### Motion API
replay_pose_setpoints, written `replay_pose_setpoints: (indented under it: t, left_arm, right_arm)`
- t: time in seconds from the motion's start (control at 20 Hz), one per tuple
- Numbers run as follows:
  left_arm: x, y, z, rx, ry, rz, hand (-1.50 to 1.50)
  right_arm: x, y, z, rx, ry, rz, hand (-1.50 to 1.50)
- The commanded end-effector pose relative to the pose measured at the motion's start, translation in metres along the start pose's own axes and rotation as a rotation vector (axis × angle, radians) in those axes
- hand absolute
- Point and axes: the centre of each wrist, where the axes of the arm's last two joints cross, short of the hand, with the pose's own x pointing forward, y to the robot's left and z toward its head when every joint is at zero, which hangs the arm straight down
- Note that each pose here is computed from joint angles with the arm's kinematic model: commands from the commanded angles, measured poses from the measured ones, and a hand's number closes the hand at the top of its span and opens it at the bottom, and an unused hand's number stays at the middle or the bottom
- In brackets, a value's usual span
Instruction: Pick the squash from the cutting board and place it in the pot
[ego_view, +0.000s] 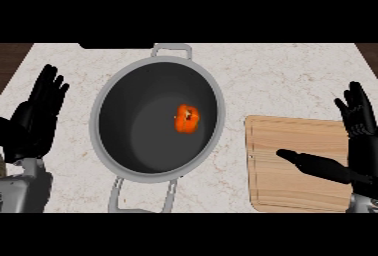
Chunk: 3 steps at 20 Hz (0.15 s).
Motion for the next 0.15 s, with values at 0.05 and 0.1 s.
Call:
replay_pose_setpoints:
  t: [0.05,0.1]
  left_arm:
    - [-0.006,-0.012,-0.001,0.002,-0.012,0.003,0.00]
    - [0.010,-0.001,0.009,0.017,0.000,-0.001,0.00]
  right_arm:
    - [-0.007,-0.029,0.009,0.009,-0.004,-0.010,-1.50]
    - [0.001,-0.032,0.010,-0.009,0.027,-0.001,-1.50]
